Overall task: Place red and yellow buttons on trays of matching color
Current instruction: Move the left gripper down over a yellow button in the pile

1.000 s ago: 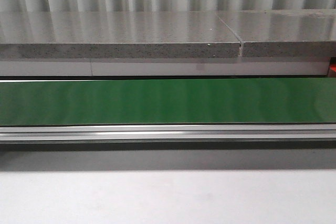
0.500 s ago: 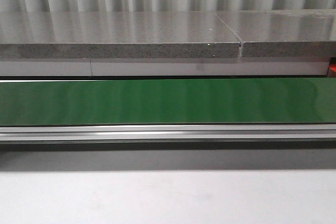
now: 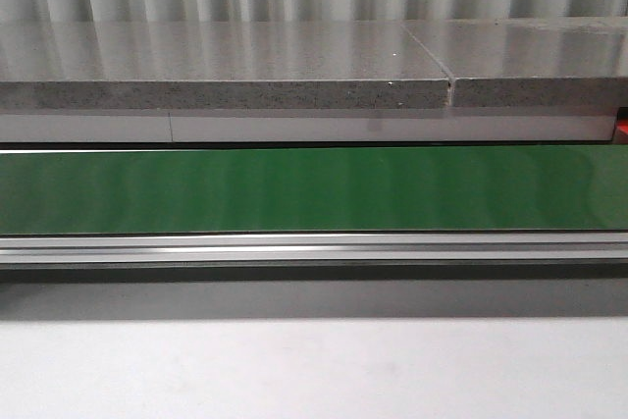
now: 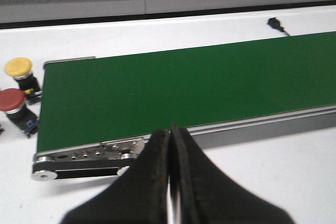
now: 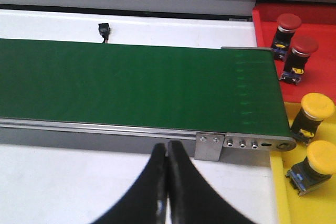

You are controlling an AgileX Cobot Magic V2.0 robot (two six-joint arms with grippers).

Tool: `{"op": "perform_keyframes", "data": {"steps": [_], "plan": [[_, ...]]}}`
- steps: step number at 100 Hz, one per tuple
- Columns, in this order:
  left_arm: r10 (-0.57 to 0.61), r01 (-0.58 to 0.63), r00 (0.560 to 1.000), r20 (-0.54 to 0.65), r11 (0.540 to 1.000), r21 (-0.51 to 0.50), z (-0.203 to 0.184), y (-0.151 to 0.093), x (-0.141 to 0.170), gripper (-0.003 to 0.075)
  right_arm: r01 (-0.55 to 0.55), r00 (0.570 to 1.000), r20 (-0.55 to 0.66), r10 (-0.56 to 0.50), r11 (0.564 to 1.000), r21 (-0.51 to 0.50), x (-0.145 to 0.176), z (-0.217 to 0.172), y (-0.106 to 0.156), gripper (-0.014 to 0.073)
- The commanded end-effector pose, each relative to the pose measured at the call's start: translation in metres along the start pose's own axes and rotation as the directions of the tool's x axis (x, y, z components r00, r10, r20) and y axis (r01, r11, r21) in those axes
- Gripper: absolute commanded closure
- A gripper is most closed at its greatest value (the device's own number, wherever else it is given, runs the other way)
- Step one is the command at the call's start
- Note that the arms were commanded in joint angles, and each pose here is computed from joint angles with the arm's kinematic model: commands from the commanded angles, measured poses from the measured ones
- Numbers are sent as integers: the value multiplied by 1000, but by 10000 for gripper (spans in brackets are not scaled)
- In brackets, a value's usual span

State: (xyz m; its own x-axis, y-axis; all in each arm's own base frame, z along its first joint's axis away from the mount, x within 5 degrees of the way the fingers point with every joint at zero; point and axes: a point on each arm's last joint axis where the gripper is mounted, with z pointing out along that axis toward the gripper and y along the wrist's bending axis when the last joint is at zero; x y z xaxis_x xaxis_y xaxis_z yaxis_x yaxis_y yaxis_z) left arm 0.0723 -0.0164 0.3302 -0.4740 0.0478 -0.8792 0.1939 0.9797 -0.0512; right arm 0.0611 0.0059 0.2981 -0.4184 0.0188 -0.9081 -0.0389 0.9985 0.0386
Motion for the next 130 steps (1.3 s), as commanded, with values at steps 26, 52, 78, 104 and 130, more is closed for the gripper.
{"op": "perform_keyframes", "data": {"steps": [26,52,78,104,130], "plan": [[-58,60,998,28,994,-93,31,4,-67,741,1,996,93,-1,1000,4,-13,-4,0,666],[-88,72,991,-102,986,-147,75,10,-94,741,1,996,93,-1,1000,4,-13,-4,0,666],[-222,178,959,-176,955,-237,114,45,-105,741,1,996,93,-1,1000,4,-13,-4,0,666],[-447,335,860,-246,858,-390,132,102,-99,674,1,996,94,-1,1000,4,-13,-4,0,666],[-559,381,781,-278,779,-498,146,151,-89,232,1,996,94,-1,1000,4,-13,-4,0,666]]}}
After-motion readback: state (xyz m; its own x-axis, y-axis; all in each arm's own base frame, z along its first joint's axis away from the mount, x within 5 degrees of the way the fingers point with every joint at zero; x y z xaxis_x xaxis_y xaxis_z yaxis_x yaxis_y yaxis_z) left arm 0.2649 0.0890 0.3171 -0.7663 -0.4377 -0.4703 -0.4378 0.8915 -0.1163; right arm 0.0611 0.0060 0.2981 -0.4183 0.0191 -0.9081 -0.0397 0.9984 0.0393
